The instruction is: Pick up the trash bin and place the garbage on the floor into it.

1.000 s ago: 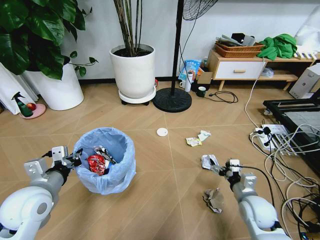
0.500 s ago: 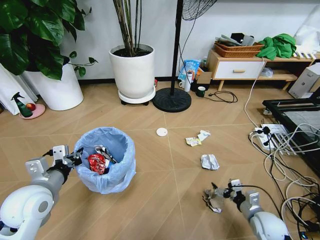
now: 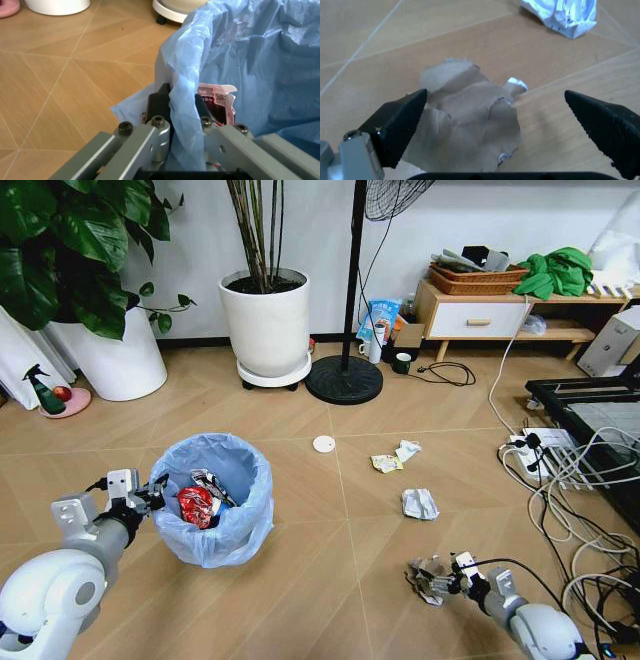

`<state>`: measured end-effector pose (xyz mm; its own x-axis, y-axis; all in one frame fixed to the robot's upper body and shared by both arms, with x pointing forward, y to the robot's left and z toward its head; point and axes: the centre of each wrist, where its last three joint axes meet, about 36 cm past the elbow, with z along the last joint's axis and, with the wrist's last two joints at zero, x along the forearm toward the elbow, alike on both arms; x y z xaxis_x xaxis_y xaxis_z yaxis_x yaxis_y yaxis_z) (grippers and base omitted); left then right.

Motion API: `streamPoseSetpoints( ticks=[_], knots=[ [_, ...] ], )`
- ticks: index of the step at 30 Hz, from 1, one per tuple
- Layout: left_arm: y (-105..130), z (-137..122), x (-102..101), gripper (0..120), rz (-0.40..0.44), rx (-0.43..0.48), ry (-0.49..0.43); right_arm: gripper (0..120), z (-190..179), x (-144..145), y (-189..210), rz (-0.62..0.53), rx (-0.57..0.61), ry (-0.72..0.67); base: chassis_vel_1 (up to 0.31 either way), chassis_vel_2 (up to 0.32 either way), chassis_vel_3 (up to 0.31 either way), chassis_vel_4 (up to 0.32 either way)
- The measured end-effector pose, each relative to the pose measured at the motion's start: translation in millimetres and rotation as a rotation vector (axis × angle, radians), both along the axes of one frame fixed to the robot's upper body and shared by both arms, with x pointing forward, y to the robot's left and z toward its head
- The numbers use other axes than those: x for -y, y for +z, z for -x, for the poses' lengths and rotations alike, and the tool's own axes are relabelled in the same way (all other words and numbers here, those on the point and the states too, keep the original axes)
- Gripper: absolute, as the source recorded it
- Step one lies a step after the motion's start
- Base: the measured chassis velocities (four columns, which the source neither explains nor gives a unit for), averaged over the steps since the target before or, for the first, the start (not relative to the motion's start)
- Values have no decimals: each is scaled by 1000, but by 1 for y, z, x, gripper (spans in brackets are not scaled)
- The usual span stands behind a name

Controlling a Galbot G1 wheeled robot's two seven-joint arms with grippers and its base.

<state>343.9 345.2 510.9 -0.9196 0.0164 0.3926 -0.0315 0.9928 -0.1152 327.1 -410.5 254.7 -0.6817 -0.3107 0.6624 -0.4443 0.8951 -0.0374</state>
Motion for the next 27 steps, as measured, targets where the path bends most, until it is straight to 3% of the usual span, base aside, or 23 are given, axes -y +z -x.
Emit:
streamPoseSetpoints(
  ticks=[16,22,24,27],
  knots=[
    [-4,-10,-6,0,3,-24,-10,99,-2,-27,-42,-41,-75,13,0,0,0,0],
    [-4,-14,-10,0,1,-29,-20,86,-3,-35,-50,-50,-78,-2,0,0,0,0],
    [-4,-17,-14,0,1,-32,-28,72,-5,-38,-53,-53,-74,-8,0,0,0,0],
    [-4,-19,-17,0,2,-35,-36,64,-6,-40,-55,-54,-72,-11,0,0,0,0]
  ],
)
